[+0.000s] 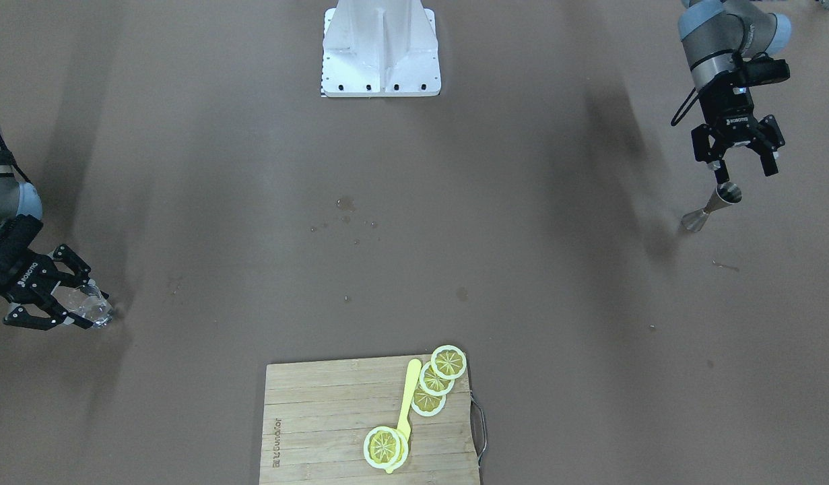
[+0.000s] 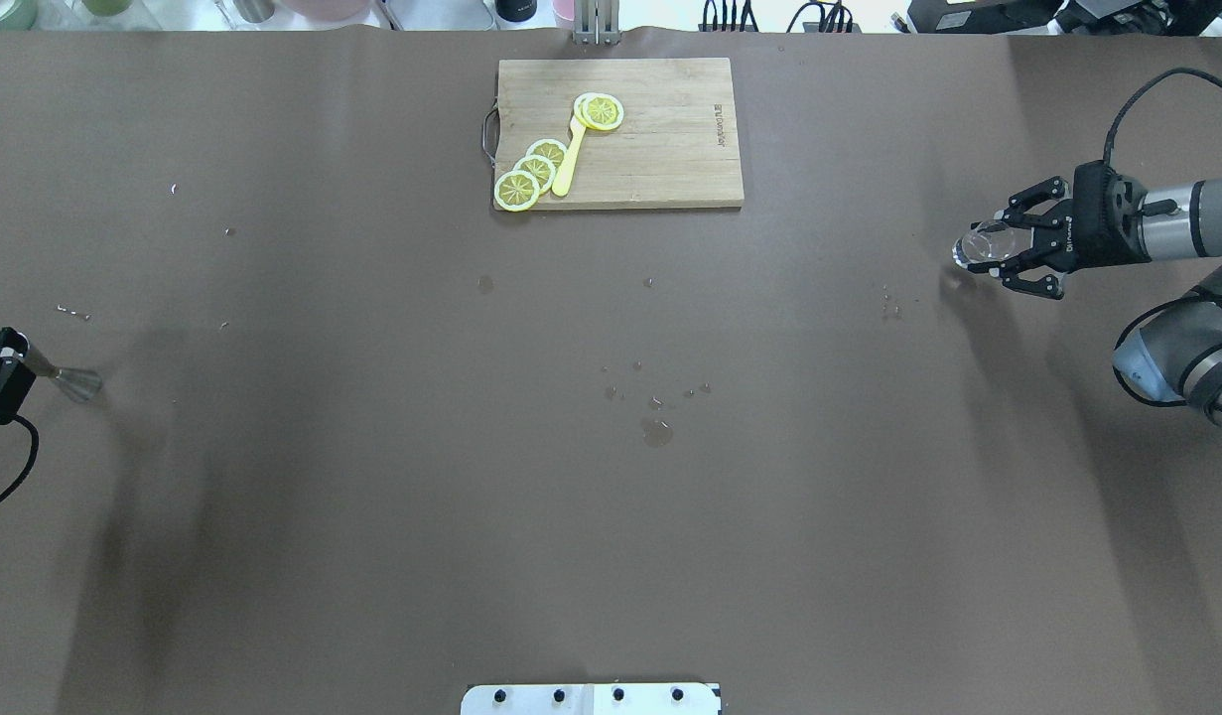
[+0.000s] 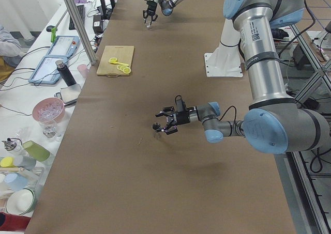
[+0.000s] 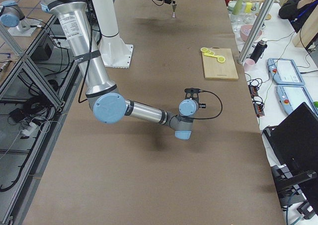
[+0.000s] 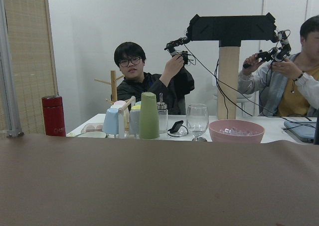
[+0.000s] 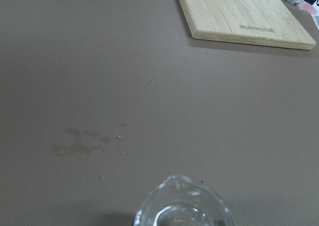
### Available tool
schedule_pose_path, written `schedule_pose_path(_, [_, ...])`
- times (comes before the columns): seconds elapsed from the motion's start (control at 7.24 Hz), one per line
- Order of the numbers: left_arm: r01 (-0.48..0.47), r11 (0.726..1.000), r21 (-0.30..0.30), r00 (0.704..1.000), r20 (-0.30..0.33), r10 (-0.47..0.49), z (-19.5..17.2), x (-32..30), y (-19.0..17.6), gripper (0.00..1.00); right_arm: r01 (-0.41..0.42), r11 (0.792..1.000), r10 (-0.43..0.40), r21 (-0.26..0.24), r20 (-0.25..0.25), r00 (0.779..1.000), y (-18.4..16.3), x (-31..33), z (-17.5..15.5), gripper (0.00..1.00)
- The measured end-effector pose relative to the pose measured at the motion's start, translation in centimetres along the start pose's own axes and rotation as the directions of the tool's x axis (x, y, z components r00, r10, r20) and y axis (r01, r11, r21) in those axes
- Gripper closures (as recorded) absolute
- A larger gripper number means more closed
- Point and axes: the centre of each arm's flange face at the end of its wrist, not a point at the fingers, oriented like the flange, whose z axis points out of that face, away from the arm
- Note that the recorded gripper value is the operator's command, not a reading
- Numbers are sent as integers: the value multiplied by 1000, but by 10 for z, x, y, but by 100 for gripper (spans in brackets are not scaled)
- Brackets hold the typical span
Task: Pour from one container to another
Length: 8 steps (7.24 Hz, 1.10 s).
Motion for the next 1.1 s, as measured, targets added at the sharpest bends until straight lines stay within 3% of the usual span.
schedule_pose_path(0.14, [26, 998, -58, 1000, 10, -26, 6, 4, -17, 2, -16, 1000, 16, 3, -2, 1000, 2, -3, 2, 100])
schedule_pose_path(0.41, [-26, 985, -173, 1000, -5, 26, 26, 10, -61, 2, -54, 999, 54, 2, 2, 999, 6, -8, 5, 100])
schedule_pose_path(0.83, [-85, 937, -338, 991, -124, 45, 71, 22, -136, 2, -97, 995, 97, -3, 13, 995, 9, -12, 7, 100])
schedule_pose_path(0.97, [-71, 907, -415, 991, -132, 17, 85, 21, -157, 2, -109, 994, 109, -4, 16, 994, 9, -12, 7, 66])
schedule_pose_path(1.1, [-36, 861, -508, 994, -108, -22, 102, 13, -180, 2, -125, 992, 125, -3, 21, 992, 8, -12, 8, 44])
